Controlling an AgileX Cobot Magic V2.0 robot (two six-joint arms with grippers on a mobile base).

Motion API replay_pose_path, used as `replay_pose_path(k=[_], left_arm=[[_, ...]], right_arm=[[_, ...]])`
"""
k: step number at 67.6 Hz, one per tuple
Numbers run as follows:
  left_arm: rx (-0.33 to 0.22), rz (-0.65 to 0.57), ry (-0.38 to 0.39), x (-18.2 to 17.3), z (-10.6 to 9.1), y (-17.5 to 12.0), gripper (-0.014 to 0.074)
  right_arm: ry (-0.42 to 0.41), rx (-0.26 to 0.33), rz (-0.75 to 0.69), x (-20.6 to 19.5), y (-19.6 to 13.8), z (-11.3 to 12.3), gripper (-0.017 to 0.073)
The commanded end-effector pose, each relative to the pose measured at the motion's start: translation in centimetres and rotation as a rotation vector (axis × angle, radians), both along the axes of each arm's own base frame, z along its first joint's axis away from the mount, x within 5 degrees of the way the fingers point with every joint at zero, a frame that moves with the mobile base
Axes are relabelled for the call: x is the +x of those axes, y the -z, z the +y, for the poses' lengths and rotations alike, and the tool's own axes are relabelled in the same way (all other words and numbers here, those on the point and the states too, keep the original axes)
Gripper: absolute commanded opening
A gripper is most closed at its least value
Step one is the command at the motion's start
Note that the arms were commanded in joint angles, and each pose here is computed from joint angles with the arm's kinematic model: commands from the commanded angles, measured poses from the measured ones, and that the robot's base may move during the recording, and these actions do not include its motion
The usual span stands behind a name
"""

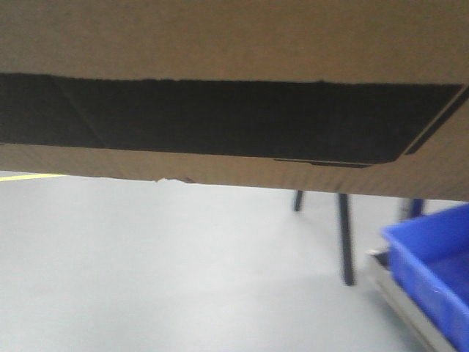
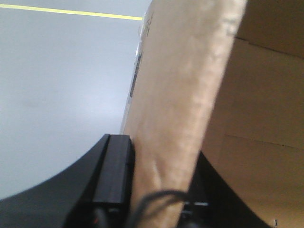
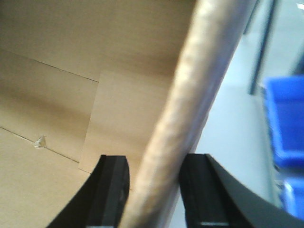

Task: Grab box from left shelf to table start
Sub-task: 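Hold the box with both grippers while the base turns away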

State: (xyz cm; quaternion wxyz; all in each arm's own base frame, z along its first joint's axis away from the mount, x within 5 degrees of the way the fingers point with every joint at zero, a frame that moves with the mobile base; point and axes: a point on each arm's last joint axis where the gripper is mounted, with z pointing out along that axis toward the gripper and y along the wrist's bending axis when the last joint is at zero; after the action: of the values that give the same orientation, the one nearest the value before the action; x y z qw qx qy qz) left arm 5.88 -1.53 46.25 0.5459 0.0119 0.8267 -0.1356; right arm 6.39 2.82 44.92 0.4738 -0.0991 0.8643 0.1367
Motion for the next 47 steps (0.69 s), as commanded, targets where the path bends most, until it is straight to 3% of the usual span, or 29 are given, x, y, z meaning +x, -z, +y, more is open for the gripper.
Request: replay_pose_path(k=[1,47], left_arm=[[-0.099,-0.164,0.192,-1.45,-1.36,-2.31,-0.0093],[-0.102,-0.164,0.194,-1.46,-1.38,-2.31,-0.0093]], right_arm=[[0.032,-0.024,-0.181,0.79,-1.90,-0.34,0.0057],[0.032,-0.024,-0.181,0.79,-1.90,-0.34,0.0057]])
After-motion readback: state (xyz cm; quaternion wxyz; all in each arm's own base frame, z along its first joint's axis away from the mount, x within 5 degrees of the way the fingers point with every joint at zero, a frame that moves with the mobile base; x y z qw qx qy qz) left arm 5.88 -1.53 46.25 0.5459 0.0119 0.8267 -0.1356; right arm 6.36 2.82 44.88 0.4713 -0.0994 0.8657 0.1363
